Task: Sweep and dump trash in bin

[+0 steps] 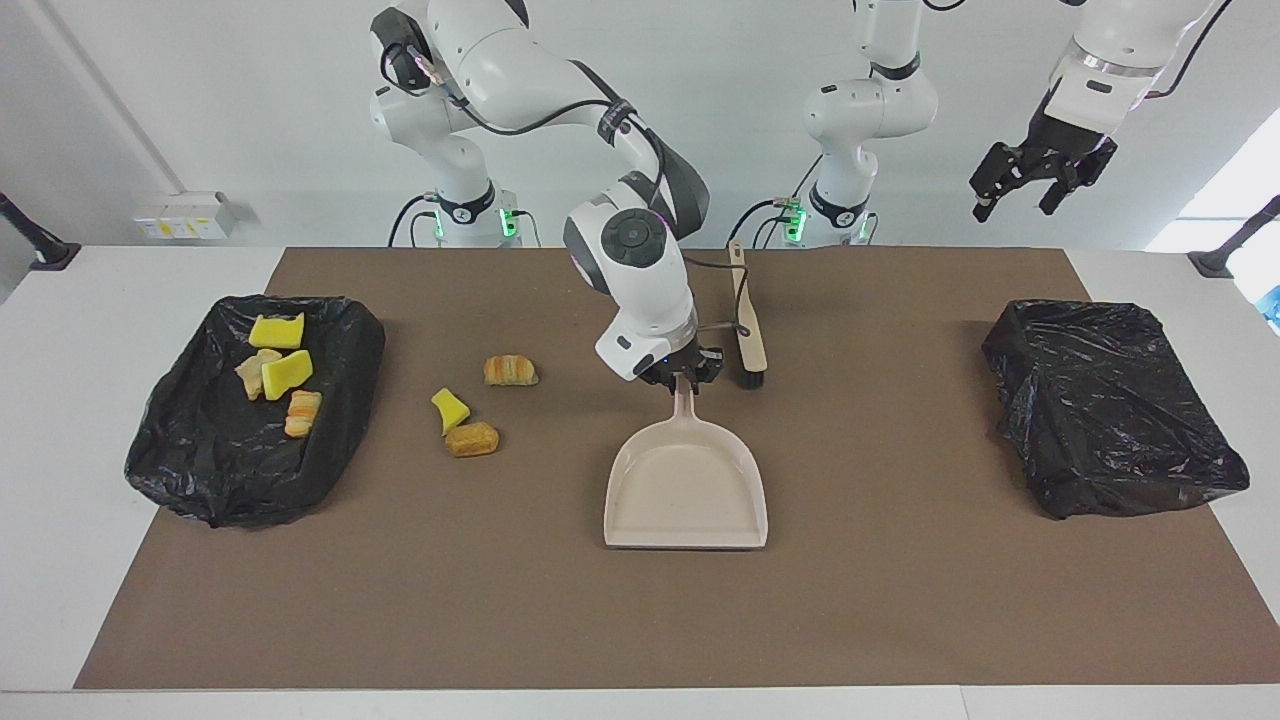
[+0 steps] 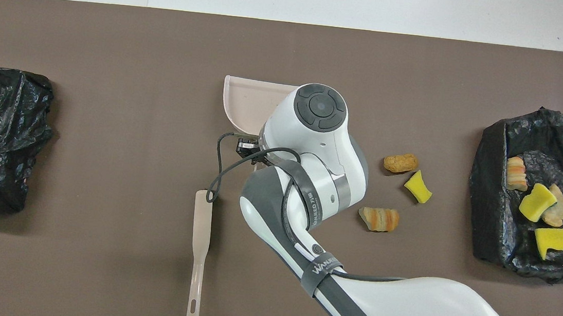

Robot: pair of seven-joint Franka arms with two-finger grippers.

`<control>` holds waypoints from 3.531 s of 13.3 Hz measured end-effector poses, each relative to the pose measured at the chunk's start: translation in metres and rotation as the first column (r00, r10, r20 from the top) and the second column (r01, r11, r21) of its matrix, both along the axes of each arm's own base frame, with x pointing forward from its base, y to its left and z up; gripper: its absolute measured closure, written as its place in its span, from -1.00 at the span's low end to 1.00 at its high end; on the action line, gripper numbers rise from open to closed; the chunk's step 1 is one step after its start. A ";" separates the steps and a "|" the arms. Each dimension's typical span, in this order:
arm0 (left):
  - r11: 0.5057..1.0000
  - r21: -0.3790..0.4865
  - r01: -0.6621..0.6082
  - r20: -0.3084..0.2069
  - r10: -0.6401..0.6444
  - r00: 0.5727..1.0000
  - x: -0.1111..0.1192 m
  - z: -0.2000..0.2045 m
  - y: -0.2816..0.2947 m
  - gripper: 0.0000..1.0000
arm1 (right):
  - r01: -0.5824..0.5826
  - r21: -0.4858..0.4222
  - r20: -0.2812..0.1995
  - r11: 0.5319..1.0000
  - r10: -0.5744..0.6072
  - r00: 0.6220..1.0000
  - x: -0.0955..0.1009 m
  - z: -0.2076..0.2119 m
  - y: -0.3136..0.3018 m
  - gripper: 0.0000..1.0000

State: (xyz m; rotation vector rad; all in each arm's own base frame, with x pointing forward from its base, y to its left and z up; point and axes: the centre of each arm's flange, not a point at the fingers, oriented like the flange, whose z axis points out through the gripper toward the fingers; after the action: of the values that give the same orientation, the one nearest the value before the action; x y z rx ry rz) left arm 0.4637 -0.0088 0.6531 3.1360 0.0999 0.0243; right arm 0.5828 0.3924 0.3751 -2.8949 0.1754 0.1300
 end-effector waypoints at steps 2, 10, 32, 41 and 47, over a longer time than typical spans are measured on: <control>1.000 0.000 0.026 0.000 -0.026 1.000 -0.001 0.000 0.000 -1.00 | 0.011 0.032 -0.021 0.999 -0.010 1.000 -0.004 -0.002 0.008 0.37; 1.000 -0.001 0.025 -0.006 -0.025 1.000 -0.002 0.000 0.002 -1.00 | -0.090 -0.007 -0.070 0.996 0.089 0.994 -0.051 0.071 0.023 -1.00; 1.000 -0.001 0.021 -0.017 -0.021 1.000 -0.004 0.000 0.004 -1.00 | -0.148 -0.131 0.126 0.980 0.164 0.978 -0.279 -0.018 0.120 -0.62; 1.000 -0.001 0.020 -0.017 -0.020 1.000 -0.004 0.000 0.004 -1.00 | -0.095 -0.150 0.113 0.984 0.113 0.987 -0.286 -0.042 0.146 0.19; 1.000 -0.001 0.020 -0.017 -0.020 1.000 -0.004 0.000 0.004 -1.00 | -0.074 -0.171 0.157 0.983 0.101 0.982 -0.283 -0.040 0.146 0.21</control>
State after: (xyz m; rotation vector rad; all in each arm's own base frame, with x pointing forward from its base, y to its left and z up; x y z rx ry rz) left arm 0.4601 -0.0043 0.6529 3.1365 0.0682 -0.0027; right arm 0.3001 0.5385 0.3355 -3.0602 0.0302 -0.1147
